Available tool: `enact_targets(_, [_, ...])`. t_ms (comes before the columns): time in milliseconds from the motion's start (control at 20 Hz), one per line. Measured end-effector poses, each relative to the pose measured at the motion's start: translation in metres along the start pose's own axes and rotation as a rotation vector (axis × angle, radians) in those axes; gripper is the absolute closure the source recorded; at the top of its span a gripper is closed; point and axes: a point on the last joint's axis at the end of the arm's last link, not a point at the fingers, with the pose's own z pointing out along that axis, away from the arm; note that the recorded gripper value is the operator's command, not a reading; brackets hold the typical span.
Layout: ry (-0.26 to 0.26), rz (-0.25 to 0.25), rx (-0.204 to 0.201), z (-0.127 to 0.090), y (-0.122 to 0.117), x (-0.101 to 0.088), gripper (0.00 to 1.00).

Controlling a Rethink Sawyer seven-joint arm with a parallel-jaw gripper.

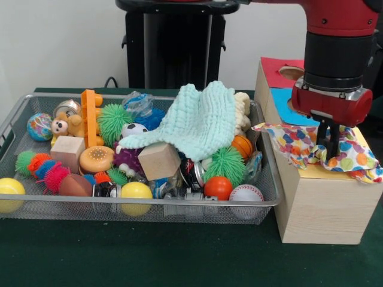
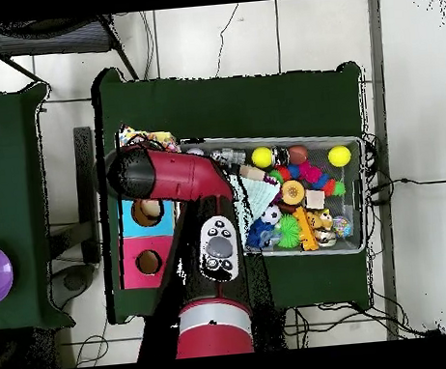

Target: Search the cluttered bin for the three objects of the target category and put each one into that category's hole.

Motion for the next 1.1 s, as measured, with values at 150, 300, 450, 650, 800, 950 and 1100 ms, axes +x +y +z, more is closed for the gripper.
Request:
enact_targets(150, [0.014,0.003,0.003,-0.001,0.000,0.000,1.00])
enact_targets(300, [0.035,0.004,0.017,-0.001,-0.002,0.004,1.00])
enact_targets(450, [0.090,0.002,0.058,-0.003,-0.008,0.013,1.00])
enact_targets(650, [0.154,-0.008,0.105,-0.012,-0.009,0.024,1.00])
enact_targets(800, [0.199,-0.018,0.143,-0.023,-0.009,0.033,1.00])
enact_targets(950, [0.223,-0.028,0.174,-0.025,-0.012,0.041,1.00])
enact_targets(1100, [0.221,-0.033,0.180,-0.023,-0.013,0.044,1.00])
